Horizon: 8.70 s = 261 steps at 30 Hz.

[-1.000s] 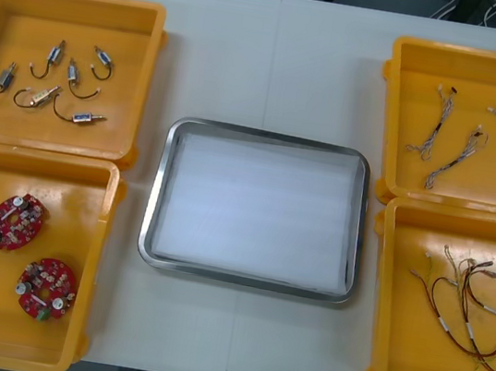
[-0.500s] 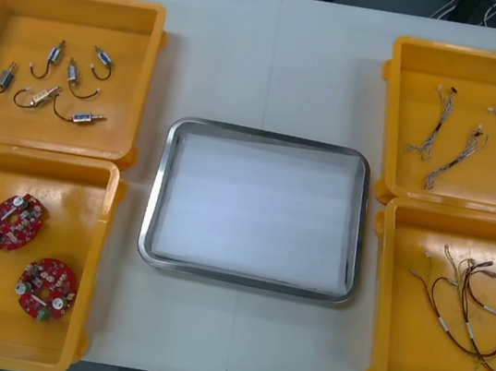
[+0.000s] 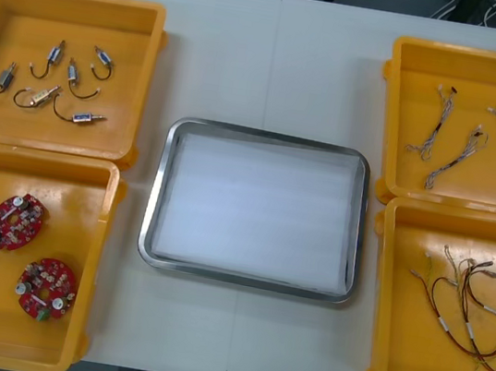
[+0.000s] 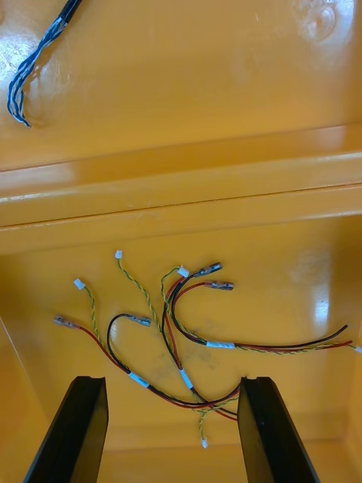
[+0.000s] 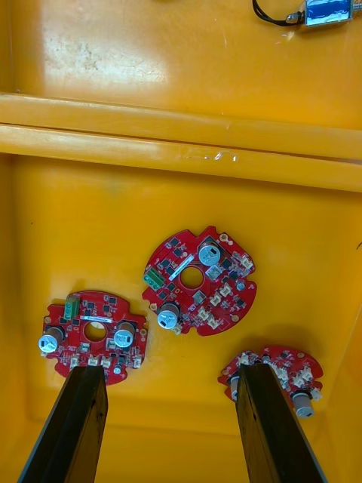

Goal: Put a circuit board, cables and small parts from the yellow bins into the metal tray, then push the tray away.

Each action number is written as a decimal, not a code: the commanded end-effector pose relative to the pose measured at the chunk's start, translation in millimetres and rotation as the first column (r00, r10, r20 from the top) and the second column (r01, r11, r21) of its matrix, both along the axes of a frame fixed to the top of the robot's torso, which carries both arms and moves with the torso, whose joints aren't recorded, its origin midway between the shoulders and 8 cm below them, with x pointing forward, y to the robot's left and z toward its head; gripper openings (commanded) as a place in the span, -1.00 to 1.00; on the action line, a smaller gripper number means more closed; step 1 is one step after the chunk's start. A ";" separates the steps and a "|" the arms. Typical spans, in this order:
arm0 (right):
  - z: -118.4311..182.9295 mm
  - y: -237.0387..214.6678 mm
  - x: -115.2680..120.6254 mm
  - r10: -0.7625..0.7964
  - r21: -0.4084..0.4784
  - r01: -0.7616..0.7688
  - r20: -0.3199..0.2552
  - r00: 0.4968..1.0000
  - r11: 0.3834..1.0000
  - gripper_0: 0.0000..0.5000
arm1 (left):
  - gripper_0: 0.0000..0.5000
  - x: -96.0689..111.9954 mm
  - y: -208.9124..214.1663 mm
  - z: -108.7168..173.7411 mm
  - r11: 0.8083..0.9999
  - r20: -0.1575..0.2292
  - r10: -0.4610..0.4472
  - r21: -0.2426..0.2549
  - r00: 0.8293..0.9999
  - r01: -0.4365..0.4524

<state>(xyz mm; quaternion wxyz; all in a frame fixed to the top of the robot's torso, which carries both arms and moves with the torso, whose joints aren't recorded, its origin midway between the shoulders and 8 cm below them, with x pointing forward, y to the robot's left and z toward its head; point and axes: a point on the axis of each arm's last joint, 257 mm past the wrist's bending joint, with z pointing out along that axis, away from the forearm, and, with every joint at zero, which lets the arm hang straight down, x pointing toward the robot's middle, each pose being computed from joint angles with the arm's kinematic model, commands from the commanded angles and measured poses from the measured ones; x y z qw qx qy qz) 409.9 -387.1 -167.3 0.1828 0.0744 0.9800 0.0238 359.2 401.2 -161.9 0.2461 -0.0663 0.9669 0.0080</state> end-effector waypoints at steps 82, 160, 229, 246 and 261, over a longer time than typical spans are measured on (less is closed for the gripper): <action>5.5 -4.2 2.9 -0.023 0.010 0.023 0.026 0.999 1.000 1.00 | 1.00 -0.9 -1.8 2.2 0.999 0.015 -0.044 0.022 0.999 0.044; -65.3 -36.7 -43.3 0.818 -0.361 -0.784 -0.090 0.569 0.506 1.00 | 1.00 -2.1 67.7 -27.7 0.736 -0.200 -0.610 0.215 0.767 0.642; -159.2 -40.6 -40.6 0.914 -0.400 -0.877 -0.184 0.361 0.266 -0.96 | 1.00 -29.4 52.1 -149.4 0.774 -0.199 -0.572 0.190 0.796 0.604; -133.0 -35.6 -20.2 0.921 -0.436 -0.864 -0.165 0.353 0.254 -1.00 | 1.00 -33.8 54.8 -158.3 0.779 -0.213 -0.561 0.191 0.800 0.597; -62.1 -32.5 -23.3 0.918 -0.425 -0.865 -0.164 0.361 0.265 -1.00 | -0.12 -34.5 54.5 -159.6 0.783 -0.214 -0.557 0.188 0.803 0.593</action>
